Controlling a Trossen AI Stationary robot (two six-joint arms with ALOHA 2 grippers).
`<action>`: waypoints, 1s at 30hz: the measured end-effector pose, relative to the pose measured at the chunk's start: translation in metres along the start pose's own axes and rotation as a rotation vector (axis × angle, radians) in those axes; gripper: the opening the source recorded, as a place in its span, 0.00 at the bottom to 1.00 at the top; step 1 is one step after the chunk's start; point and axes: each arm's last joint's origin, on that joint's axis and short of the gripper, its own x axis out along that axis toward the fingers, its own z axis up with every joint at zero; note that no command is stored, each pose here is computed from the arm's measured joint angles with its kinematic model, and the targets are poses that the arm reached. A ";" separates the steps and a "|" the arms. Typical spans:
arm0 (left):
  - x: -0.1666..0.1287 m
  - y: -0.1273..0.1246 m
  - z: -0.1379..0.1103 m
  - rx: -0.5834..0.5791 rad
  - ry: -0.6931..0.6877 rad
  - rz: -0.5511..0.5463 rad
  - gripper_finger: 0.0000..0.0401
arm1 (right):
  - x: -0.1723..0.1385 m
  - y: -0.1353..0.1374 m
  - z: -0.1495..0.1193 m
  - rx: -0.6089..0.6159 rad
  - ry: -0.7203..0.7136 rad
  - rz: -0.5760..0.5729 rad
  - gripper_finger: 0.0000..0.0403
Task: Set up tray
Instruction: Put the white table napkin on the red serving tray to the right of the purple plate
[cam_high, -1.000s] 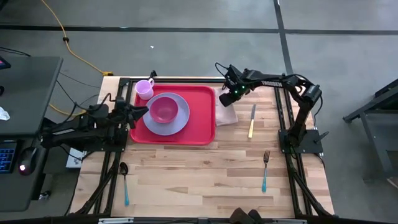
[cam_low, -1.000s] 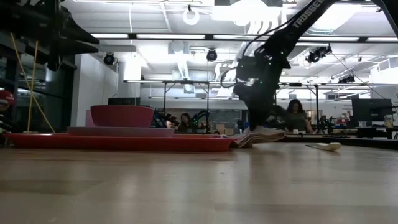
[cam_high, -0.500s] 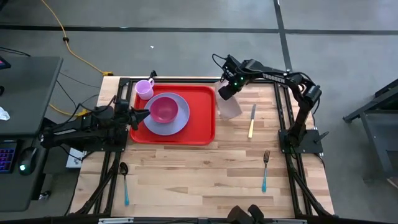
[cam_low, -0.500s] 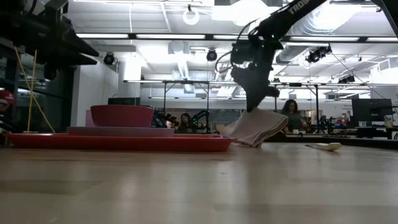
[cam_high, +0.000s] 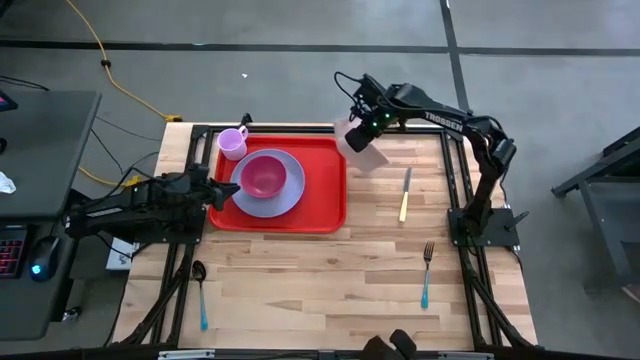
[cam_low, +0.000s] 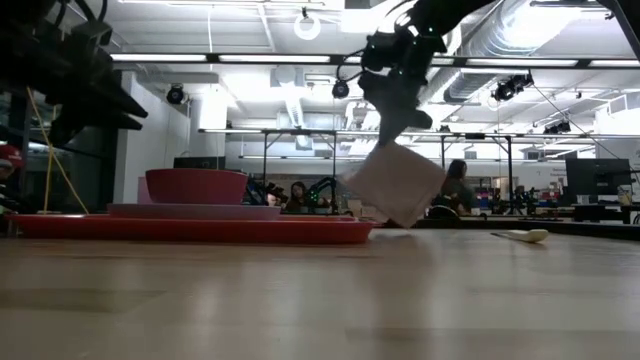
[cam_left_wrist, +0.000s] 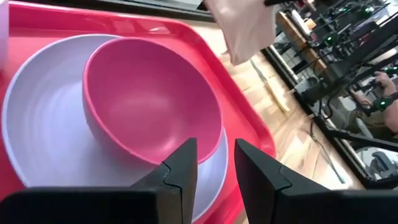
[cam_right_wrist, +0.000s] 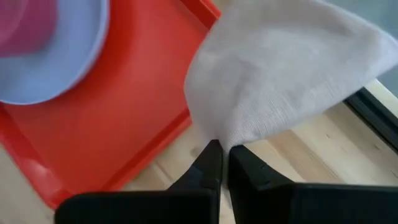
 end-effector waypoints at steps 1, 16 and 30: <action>0.000 0.001 0.000 0.002 0.005 0.005 0.34 | -0.002 0.003 0.001 0.001 0.000 0.011 0.00; -0.001 0.010 -0.010 0.043 0.121 0.082 0.34 | -0.041 0.066 0.004 0.045 -0.030 0.131 0.00; -0.002 0.012 -0.012 0.053 0.140 0.110 0.34 | -0.041 0.152 -0.023 0.355 -0.109 0.173 0.00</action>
